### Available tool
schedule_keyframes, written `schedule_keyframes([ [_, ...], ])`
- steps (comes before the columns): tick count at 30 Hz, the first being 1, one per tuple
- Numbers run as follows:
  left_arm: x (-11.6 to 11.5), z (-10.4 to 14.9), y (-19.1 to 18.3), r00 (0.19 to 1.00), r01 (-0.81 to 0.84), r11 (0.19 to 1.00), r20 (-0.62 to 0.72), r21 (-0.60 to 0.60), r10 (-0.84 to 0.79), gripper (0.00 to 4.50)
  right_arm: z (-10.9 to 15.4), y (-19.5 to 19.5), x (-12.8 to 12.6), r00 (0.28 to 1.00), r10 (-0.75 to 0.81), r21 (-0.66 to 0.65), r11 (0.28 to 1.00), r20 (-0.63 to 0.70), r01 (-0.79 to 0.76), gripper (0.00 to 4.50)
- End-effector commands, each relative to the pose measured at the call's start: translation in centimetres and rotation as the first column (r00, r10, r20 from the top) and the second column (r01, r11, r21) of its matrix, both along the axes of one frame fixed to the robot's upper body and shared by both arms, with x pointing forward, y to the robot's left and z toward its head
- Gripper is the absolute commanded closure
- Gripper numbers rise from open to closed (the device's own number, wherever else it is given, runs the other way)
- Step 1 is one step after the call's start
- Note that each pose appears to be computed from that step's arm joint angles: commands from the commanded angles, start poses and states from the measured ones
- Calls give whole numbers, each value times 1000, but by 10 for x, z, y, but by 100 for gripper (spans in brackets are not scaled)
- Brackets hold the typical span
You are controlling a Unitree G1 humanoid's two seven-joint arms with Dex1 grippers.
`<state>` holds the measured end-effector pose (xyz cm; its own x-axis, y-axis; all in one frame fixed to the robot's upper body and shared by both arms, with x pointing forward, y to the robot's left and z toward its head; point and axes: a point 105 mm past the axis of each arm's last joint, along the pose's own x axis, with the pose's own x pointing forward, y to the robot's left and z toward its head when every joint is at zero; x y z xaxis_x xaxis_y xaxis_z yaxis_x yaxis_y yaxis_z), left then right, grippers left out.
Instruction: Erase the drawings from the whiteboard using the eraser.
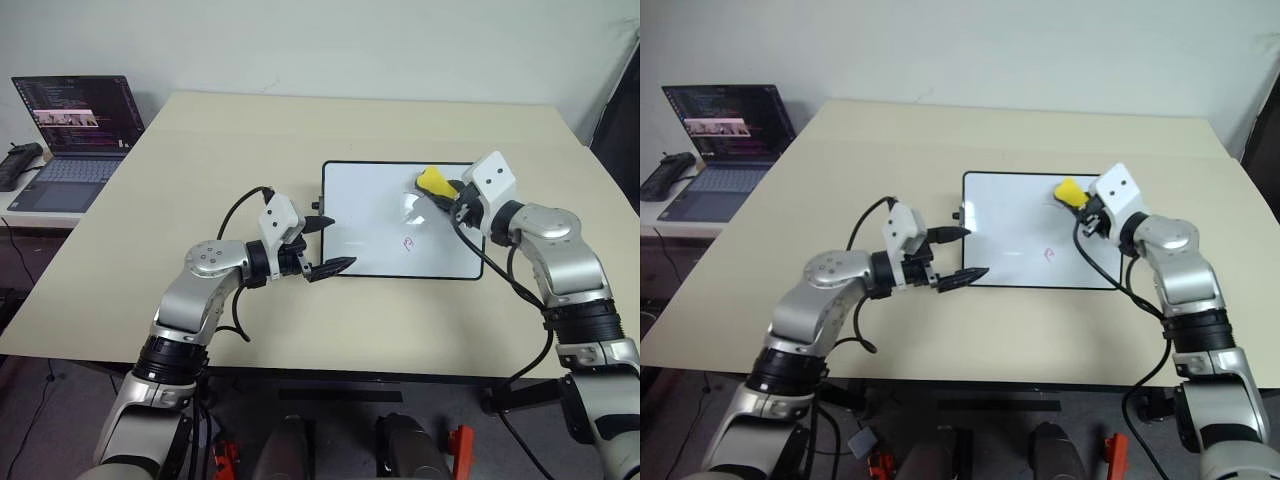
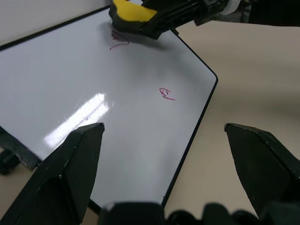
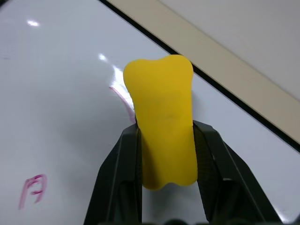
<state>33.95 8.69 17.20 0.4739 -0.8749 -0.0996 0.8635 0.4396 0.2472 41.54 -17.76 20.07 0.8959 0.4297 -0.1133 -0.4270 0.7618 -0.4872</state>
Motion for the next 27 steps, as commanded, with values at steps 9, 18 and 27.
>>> schedule_keyframes([
  [9,0,14,3,998,-10,1000,60,-19,11,0,-32,43,-1,991,116,-116,986,-66,-123,338],
  [18,0,14,4,998,-14,1000,60,-19,16,0,-40,60,-8,982,153,-82,983,-109,-162,338],
  [27,1,14,1,998,-5,1000,63,-20,6,0,-4,-10,24,984,-169,-110,979,55,174,338],
])
